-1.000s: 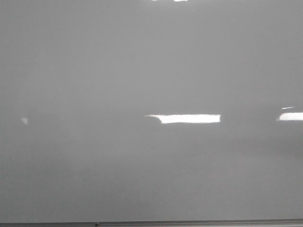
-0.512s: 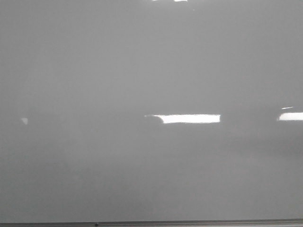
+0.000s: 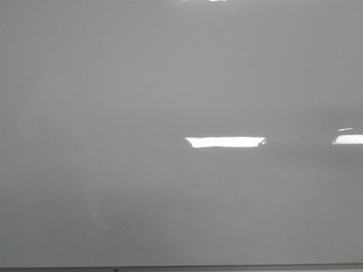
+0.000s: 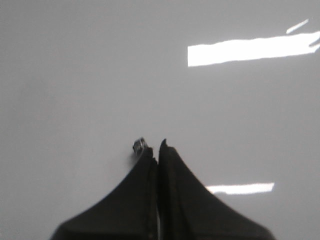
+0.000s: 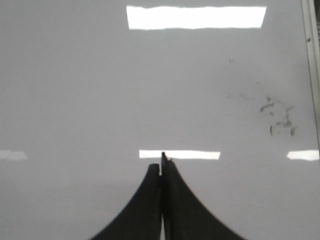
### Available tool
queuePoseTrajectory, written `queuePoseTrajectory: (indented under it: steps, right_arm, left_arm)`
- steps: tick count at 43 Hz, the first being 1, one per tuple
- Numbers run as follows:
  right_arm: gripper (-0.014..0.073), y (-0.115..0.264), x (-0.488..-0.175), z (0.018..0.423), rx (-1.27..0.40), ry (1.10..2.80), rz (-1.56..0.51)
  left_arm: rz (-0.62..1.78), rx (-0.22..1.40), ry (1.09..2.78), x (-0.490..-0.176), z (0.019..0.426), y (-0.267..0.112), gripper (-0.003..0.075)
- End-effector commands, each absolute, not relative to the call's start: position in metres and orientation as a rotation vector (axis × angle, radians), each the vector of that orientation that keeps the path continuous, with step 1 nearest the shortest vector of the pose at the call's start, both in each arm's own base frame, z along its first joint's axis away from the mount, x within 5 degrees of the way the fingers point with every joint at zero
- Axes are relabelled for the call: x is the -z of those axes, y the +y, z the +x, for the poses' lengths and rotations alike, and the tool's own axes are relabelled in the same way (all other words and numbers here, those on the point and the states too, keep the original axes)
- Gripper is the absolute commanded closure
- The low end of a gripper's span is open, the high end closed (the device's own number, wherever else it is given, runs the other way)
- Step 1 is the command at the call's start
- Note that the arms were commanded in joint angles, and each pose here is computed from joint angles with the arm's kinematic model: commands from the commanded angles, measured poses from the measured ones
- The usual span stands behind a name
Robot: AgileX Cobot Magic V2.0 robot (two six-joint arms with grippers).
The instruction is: Write number 8 on whiteboard
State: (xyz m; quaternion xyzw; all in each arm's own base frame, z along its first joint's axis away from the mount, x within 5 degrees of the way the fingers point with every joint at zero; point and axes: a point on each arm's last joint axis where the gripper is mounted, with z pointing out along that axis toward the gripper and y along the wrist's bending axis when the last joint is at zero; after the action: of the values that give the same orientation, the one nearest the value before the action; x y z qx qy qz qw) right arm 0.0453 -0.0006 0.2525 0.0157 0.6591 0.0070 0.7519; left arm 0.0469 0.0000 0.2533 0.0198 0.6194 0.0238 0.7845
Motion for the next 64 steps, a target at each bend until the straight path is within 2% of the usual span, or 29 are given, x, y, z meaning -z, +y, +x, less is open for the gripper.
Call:
queuePoseTrajectory:
  steps: [1,9,18,25,38,45,50,54,55,56,57,60,64]
  right_arm:
    - [0.0664,0.0,-0.296,0.033,-0.023,1.342,0.035]
    - [0.0664,0.0,-0.343,0.037,-0.024,1.418,0.035]
    - [0.0664,0.0,-0.372,0.056,-0.024,1.545,0.036]
    - [0.0664,0.0,-0.371,0.078,-0.024,1.646,0.039]
    - [0.0664,-0.001,-0.354,0.101,-0.021,1.815,0.038]
    - [0.0648,0.001,-0.342,0.111,-0.006,1.936,-0.02]
    - [0.0502,0.005,-0.336,0.116,-0.023,1.997,-0.059]
    - [0.0279,0.007,-0.332,0.119,-0.033,2.037,-0.078]
    - [0.0205,0.007,-0.331,0.121,-0.034,2.044,-0.079]
    - [0.0171,0.007,-0.331,0.122,-0.034,2.049,-0.079]
    - [0.0109,0.008,-0.33,0.123,-0.034,2.054,-0.079]
    - [0.001,0.008,-0.329,0.125,-0.034,2.066,-0.079]
    - [-0.0033,0.008,-0.327,0.127,-0.033,2.076,-0.08]
  left_arm:
    - [0.03,-0.031,1.226,-0.299,0.034,0.0,0.0741]
    - [0.049,-0.019,1.312,-0.353,0.031,-0.002,0.0741]
    - [0.068,-0.009,1.466,-0.387,0.048,-0.003,0.0741]
    - [0.072,0.0,1.568,-0.385,0.067,-0.004,0.0741]
    - [0.072,0.079,1.863,-0.357,0.091,-0.008,0.0741]
    - [0.073,0.085,1.921,-0.352,0.1,-0.009,0.0741]
    - [0.065,0.104,1.945,-0.349,0.106,-0.01,0.0741]
    - [0.064,0.107,1.97,-0.347,0.111,-0.01,0.0731]
    - [0.064,0.107,1.978,-0.346,0.112,-0.01,0.0713]
    - [0.064,0.108,1.985,-0.345,0.113,-0.01,0.0699]
    - [0.063,0.108,1.994,-0.344,0.115,-0.01,0.0662]
    - [0.063,0.109,2.016,-0.342,0.12,-0.01,0.0542]
    - [0.061,0.11,2.05,-0.337,0.128,-0.01,0.0302]
